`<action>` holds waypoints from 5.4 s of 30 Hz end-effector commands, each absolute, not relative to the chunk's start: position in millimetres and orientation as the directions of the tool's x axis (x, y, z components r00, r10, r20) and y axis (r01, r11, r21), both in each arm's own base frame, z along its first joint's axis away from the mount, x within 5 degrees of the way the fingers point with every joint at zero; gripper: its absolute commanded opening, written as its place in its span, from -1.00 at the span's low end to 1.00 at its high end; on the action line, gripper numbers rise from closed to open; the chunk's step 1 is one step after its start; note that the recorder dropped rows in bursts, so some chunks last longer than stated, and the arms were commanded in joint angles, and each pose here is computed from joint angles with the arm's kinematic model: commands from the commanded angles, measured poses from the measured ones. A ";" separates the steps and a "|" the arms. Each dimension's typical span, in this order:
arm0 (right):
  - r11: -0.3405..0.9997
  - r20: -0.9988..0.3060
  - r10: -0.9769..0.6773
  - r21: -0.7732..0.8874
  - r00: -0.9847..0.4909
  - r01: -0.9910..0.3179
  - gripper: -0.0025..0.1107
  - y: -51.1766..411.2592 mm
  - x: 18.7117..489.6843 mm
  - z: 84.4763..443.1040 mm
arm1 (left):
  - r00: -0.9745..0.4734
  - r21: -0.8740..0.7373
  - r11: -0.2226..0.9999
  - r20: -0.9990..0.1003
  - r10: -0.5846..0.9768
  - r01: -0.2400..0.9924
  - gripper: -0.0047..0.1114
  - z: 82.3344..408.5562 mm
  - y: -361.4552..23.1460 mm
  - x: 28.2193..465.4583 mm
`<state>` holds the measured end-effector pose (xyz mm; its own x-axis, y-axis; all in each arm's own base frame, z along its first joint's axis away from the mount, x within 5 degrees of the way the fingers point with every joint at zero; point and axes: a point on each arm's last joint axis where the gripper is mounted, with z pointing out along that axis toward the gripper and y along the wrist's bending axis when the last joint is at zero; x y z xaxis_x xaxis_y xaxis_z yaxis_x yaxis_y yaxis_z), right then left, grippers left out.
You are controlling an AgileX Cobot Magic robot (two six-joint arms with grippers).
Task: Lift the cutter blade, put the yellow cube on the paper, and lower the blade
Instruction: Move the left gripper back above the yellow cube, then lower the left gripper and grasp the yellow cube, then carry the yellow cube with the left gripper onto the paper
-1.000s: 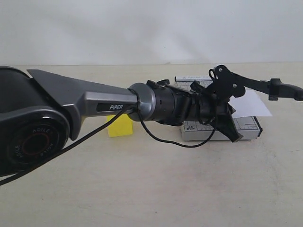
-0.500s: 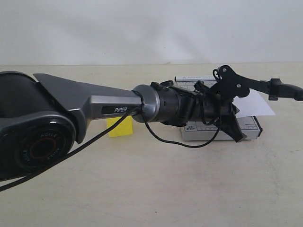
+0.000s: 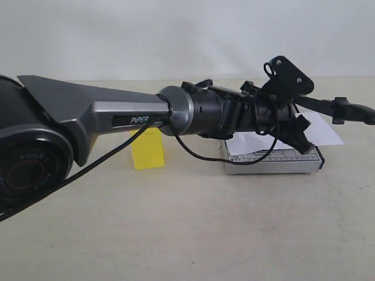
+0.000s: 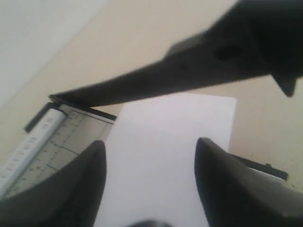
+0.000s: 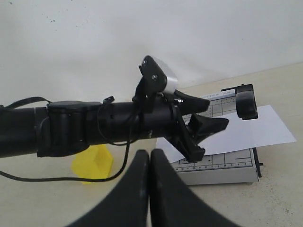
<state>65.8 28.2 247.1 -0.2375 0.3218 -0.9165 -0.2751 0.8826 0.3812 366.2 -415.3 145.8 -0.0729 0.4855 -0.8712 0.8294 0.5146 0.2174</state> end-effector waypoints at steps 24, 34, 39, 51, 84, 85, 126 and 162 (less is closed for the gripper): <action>0.886 -0.921 0.316 0.373 -0.229 -0.276 -0.96 27.8 65.5 246.8 | -0.420 0.223 0.970 -0.874 0.242 0.096 -0.10 253.6 -258.2 304.8; 0.886 -0.921 0.316 0.373 -0.229 -0.276 -0.96 27.8 65.5 246.8 | -0.483 0.049 0.999 -0.875 0.040 -0.007 0.47 234.7 -238.1 286.6; 0.886 -0.921 0.316 0.373 -0.229 -0.276 -0.96 27.8 65.5 246.8 | -0.516 0.036 0.999 -0.856 0.012 -0.036 0.47 217.2 -233.7 283.4; 0.886 -0.921 0.316 0.373 -0.229 -0.276 -0.96 27.8 65.5 246.8 | -0.568 0.026 0.995 -0.822 -0.031 -0.092 0.47 183.8 -230.8 280.7; 0.886 -0.921 0.316 0.373 -0.229 -0.276 -0.96 27.8 65.5 246.8 | -0.681 -0.126 0.992 -0.727 -0.093 -0.001 0.48 145.7 -243.0 323.4; 0.886 -0.921 0.316 0.373 -0.229 -0.276 -0.96 27.8 65.5 246.8 | -0.678 -0.125 0.992 -0.729 -0.094 -0.004 0.48 146.4 -242.9 323.9; 0.886 -0.921 0.316 0.373 -0.229 -0.276 -0.96 27.8 65.5 246.8 | -0.638 0.052 0.998 -0.770 0.015 -0.039 0.48 149.7 -229.0 328.3; 0.886 -0.921 0.316 0.373 -0.229 -0.276 -0.96 27.8 65.5 246.8 | -0.414 0.140 0.875 -0.839 0.354 0.464 -0.84 211.8 -285.4 325.5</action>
